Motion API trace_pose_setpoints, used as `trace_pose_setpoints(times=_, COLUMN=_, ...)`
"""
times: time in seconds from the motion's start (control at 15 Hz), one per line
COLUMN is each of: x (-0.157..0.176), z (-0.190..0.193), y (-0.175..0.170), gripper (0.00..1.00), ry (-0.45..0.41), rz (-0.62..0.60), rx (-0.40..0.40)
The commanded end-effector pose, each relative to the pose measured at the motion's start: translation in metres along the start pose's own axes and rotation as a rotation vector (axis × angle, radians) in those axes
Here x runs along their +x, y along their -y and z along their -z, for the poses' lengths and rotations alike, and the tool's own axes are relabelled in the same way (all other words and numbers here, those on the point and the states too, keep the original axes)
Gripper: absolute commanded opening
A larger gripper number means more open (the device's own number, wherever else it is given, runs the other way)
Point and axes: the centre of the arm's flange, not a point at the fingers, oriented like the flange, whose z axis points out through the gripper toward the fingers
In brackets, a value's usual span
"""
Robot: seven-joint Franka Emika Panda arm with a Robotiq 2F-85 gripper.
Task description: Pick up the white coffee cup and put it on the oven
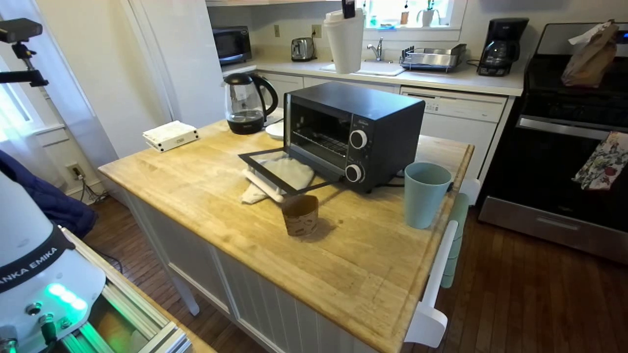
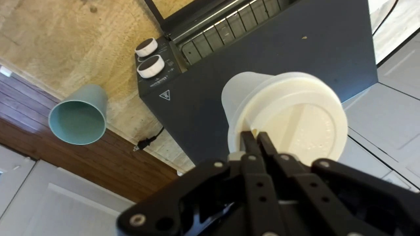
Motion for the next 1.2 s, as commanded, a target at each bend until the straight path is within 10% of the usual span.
trace_pose_setpoints(times=0.0, x=0.066, z=-0.024, y=0.042, gripper=0.01, ry=0.062, rz=-0.021, rx=0.002)
trace_pose_setpoints(times=0.6, x=0.082, z=-0.084, y=0.057, gripper=0.01, ry=0.162, rz=-0.041, rx=-0.078)
trace_pose_setpoints(times=0.67, x=0.082, z=-0.085, y=0.056, gripper=0.29, ry=0.173, rz=-0.045, rx=-0.083)
trace_pose_setpoints(times=1.13, x=0.067, z=-0.067, y=0.048, gripper=0.72, ry=0.165, rz=-0.025, rx=-0.092)
